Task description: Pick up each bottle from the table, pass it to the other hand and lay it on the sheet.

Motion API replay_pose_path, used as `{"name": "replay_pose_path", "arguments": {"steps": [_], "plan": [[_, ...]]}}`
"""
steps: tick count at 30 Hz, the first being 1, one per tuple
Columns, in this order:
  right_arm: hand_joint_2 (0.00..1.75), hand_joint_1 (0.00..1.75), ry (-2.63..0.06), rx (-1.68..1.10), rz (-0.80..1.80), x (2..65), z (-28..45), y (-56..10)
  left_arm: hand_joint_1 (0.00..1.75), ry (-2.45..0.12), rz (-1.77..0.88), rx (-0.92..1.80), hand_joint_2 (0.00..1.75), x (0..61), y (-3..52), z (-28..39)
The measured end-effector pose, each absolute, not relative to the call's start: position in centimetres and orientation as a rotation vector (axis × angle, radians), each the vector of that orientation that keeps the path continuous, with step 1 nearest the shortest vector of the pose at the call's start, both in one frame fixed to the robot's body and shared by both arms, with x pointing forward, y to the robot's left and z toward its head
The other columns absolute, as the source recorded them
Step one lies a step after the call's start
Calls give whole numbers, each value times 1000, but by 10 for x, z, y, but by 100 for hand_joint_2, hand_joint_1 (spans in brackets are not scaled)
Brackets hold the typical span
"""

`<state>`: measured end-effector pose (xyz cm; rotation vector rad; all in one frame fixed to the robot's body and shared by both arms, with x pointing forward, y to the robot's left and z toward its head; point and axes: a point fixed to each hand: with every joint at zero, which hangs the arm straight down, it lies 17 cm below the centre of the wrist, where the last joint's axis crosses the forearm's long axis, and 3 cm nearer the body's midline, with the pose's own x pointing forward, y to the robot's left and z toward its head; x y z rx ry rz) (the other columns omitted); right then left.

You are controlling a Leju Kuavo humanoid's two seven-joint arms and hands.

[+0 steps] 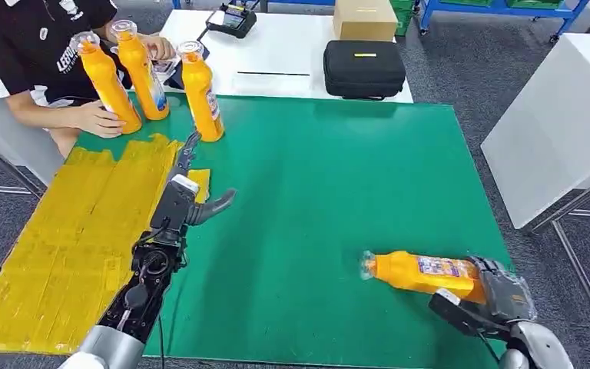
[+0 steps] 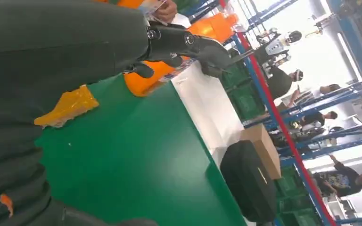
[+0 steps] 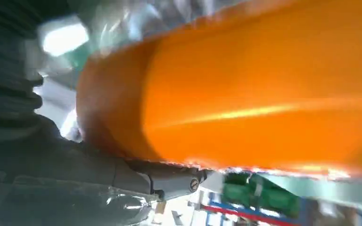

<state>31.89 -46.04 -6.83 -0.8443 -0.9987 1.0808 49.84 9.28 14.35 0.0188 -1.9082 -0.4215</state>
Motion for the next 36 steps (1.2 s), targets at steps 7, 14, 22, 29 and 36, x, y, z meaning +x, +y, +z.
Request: {"name": "replay_pose_path", "arguments": {"steps": [7, 14, 22, 29, 36], "plan": [[175, 175, -1317, -739, 641, 375, -20, -385, 0, -1918, -429, 31, 175, 494, 85, 149], [175, 175, -1567, -483, 248, 415, 29, -328, 0, -1946, -461, 25, 175, 490, 74, 164], [175, 175, -1721, -303, 34, 452, 68, -290, 0, -1942, -471, -35, 175, 486, 59, 170], [175, 175, -1778, -201, 93, 485, 90, -227, 0, -1957, -444, -156, 175, 480, 50, 184], [175, 175, -1778, -153, 131, 494, 91, -199, 0, -1970, -441, -174, 175, 476, 47, 189]]}}
